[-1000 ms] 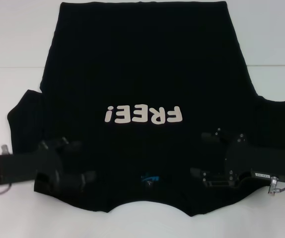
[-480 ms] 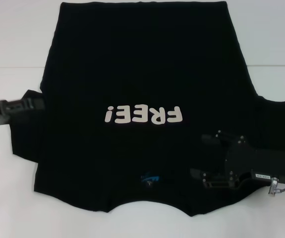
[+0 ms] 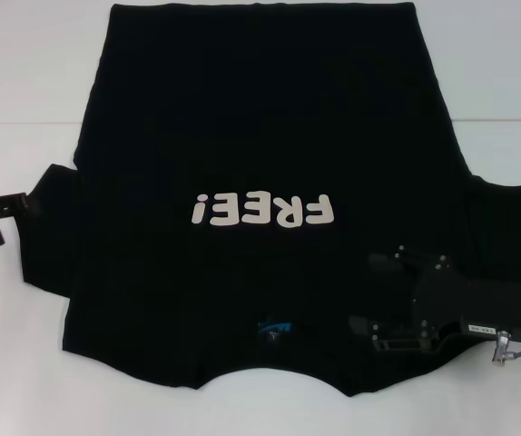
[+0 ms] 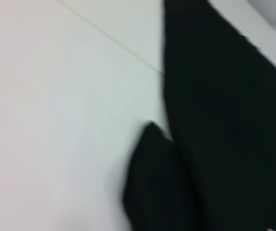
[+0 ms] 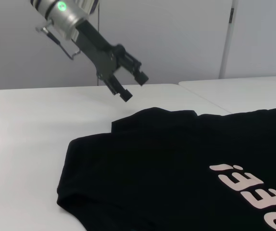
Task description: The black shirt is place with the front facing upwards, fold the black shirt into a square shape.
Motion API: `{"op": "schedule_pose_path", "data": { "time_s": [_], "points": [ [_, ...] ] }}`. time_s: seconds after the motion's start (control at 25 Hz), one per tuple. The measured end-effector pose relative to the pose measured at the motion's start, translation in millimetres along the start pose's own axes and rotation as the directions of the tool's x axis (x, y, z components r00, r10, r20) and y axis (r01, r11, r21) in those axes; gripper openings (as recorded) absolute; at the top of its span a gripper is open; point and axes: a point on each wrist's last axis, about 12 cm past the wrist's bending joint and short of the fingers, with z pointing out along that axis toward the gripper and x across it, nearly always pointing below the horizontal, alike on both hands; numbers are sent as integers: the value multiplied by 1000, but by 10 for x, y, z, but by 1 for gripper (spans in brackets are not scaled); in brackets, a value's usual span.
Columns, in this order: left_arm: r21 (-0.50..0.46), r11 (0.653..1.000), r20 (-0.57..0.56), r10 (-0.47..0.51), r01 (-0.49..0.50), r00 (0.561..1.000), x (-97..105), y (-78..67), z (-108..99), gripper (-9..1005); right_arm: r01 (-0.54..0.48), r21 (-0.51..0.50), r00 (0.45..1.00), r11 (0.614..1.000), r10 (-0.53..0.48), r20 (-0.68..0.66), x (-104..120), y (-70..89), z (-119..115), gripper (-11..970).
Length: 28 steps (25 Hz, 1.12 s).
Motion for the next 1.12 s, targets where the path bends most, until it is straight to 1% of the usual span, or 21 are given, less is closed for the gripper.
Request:
{"op": "schedule_pose_path", "data": {
  "time_s": [0.12,0.24,0.56,1.12],
  "points": [
    [-40,999,27,-4,5,1000,34,35,72,870,-2,-1,1000,1000,2,1,0,2,0,944],
    [-55,998,41,-9,11,999,60,45,117,866,-4,-1,1000,1000,4,1,1,3,-1,944],
    [-58,998,44,-11,14,999,126,14,209,856,-5,-1,1000,1000,5,1,1,3,-1,944],
    [-44,999,24,-11,12,1000,188,-44,291,839,-6,-1,1000,1000,6,1,1,3,-1,945]
  ]
}}
